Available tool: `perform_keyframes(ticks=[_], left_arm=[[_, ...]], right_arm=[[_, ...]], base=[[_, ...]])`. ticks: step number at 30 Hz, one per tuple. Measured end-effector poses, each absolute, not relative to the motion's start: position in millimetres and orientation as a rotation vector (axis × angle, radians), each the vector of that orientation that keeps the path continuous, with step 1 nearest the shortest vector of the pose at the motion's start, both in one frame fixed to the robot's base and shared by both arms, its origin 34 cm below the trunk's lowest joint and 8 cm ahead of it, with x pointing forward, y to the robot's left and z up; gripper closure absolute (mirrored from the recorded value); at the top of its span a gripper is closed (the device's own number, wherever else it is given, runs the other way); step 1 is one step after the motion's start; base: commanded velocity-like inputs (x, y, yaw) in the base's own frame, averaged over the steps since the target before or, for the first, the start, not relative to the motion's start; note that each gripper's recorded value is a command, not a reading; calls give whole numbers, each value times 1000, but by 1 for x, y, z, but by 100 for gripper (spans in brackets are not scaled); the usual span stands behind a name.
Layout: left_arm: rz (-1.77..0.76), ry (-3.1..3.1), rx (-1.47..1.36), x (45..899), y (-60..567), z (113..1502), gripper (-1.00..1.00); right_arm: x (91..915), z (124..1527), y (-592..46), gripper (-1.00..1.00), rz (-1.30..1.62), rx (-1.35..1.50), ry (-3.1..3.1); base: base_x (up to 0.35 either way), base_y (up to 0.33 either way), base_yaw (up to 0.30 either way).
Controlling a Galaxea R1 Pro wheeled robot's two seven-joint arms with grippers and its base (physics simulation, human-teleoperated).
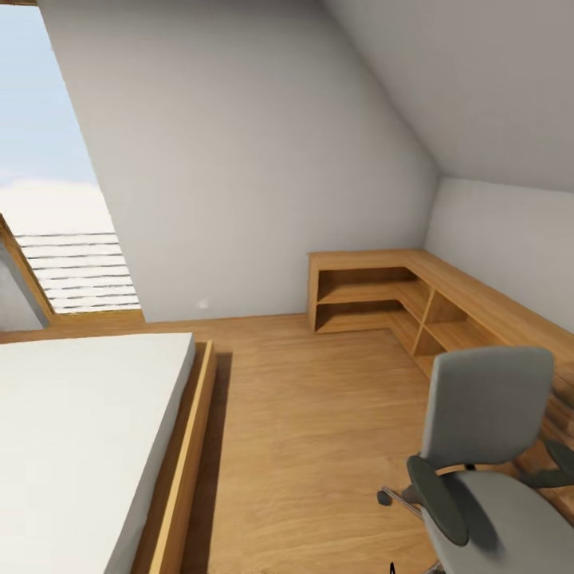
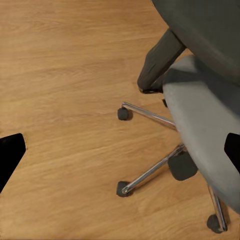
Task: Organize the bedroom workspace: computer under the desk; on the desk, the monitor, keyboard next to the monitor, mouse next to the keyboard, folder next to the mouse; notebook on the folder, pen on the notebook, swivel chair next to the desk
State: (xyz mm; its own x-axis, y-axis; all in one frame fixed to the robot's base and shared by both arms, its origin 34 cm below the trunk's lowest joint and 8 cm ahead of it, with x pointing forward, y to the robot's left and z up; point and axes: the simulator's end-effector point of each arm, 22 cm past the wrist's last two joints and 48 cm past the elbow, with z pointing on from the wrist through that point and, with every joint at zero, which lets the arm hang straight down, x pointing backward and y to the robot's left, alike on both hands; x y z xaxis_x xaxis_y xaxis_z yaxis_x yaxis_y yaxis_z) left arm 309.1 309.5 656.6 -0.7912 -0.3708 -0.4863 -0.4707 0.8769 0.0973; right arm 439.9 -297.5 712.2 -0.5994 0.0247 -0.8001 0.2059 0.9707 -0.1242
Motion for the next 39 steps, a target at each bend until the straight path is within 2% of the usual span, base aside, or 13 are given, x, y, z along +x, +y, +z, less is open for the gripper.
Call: perform_keyframes(ticks=[14, 21, 33, 39], left_arm=[[288, 2593, -519, 313, 301, 657, -100], [281, 2595, -494, 314, 297, 658, -100], [278, 2596, -490, 314, 295, 657, -100], [278, 2596, -489, 314, 295, 657, -100]], right_arm=[[435, 707, -294, -100, -237, 83, 2227], [435, 707, -287, -100, -220, 47, 2228], [436, 707, -284, -100, -214, 41, 2224], [436, 707, -284, -100, -215, 41, 2224]], base=[[3, 0, 25], [181, 0, 10], [34, 0, 206], [2, 0, 79]])
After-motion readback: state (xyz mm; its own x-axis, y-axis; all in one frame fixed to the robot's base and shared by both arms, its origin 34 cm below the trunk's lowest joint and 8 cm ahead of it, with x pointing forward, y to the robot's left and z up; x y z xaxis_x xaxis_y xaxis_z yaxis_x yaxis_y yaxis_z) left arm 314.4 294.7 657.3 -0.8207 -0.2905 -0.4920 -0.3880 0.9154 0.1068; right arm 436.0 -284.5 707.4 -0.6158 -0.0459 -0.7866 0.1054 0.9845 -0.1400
